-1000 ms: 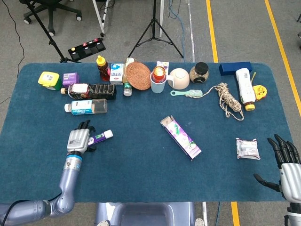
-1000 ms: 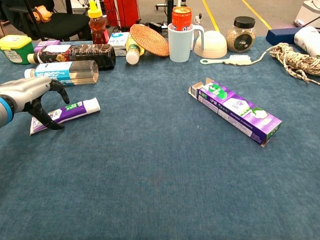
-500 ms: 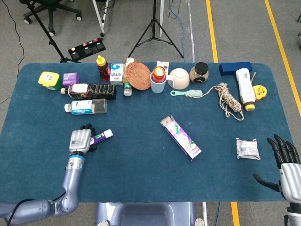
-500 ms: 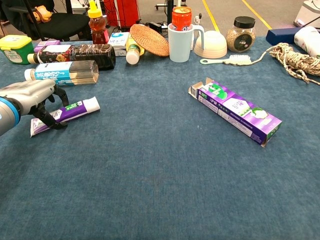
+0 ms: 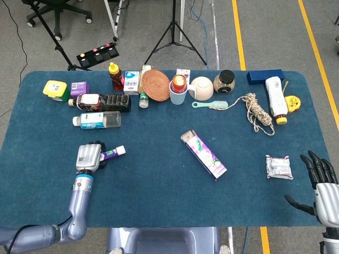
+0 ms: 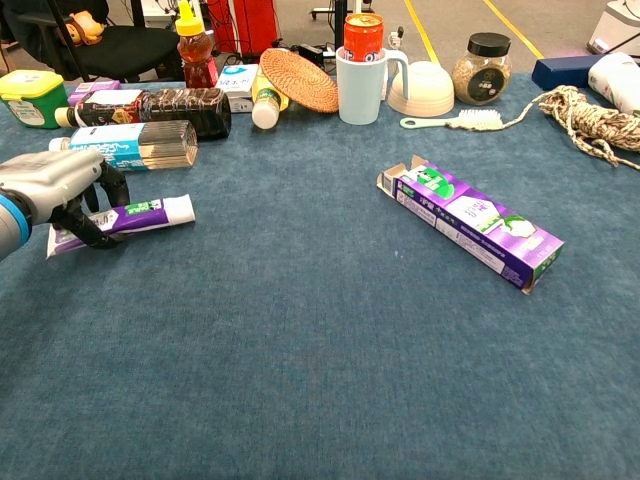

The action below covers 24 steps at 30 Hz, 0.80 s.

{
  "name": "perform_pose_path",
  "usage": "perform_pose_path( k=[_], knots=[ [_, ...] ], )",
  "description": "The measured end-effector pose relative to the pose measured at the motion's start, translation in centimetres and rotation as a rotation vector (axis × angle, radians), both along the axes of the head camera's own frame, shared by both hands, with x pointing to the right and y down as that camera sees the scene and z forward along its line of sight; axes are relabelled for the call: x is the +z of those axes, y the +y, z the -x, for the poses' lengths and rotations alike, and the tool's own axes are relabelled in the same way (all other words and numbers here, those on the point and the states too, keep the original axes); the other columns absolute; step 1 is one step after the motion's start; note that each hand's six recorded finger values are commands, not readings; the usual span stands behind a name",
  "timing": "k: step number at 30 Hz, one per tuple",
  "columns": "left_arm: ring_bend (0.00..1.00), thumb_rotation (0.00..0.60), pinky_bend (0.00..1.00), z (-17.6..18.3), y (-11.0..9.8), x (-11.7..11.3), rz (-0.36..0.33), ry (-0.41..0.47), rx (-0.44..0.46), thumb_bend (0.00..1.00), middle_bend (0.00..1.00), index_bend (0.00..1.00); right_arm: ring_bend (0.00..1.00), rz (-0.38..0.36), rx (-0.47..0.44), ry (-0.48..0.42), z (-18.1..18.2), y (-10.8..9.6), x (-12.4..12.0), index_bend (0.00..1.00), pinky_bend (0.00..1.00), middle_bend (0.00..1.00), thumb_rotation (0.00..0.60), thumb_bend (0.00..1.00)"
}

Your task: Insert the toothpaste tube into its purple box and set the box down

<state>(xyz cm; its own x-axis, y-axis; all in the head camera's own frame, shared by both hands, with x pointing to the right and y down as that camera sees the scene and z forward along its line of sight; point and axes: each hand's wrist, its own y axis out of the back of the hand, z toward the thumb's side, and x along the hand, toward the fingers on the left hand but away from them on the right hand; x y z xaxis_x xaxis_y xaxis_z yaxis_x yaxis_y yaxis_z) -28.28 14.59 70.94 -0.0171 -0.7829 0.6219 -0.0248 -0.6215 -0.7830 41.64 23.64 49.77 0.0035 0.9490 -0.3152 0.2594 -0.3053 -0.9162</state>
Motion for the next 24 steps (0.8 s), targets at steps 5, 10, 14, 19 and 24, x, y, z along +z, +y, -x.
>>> perform_pose_path(
  k=[5,10,14,19,24],
  knots=[
    [0.36,0.600,0.60,0.7,-0.9,-1.1,-0.042,0.011,0.028,0.35,0.38,0.54,0.00,0.005,-0.006,0.005,0.2,0.1,0.2,0.03,0.00,0.00,0.600,0.00],
    [0.36,0.600,0.60,1.2,-1.5,-1.9,-0.058,0.040,0.043,0.35,0.38,0.54,0.00,0.007,-0.010,0.008,0.4,0.1,0.3,0.03,0.00,0.00,0.600,0.00],
    [0.36,0.600,0.60,1.7,-2.4,-3.3,-0.076,0.073,0.088,0.35,0.38,0.54,0.00,0.028,-0.032,0.019,0.9,0.0,1.0,0.03,0.00,0.00,0.600,0.00],
    [0.36,0.600,0.60,2.2,-3.7,-5.8,-0.103,0.097,0.146,0.34,0.38,0.54,0.00,0.062,-0.076,0.044,1.7,-1.0,2.1,0.03,0.00,0.00,0.600,0.00],
    [0.36,0.600,0.60,2.2,-4.5,-7.5,-0.118,0.106,0.168,0.35,0.38,0.54,0.00,0.126,-0.113,0.039,2.8,-2.2,3.3,0.03,0.00,0.00,0.600,0.00]
  ],
)
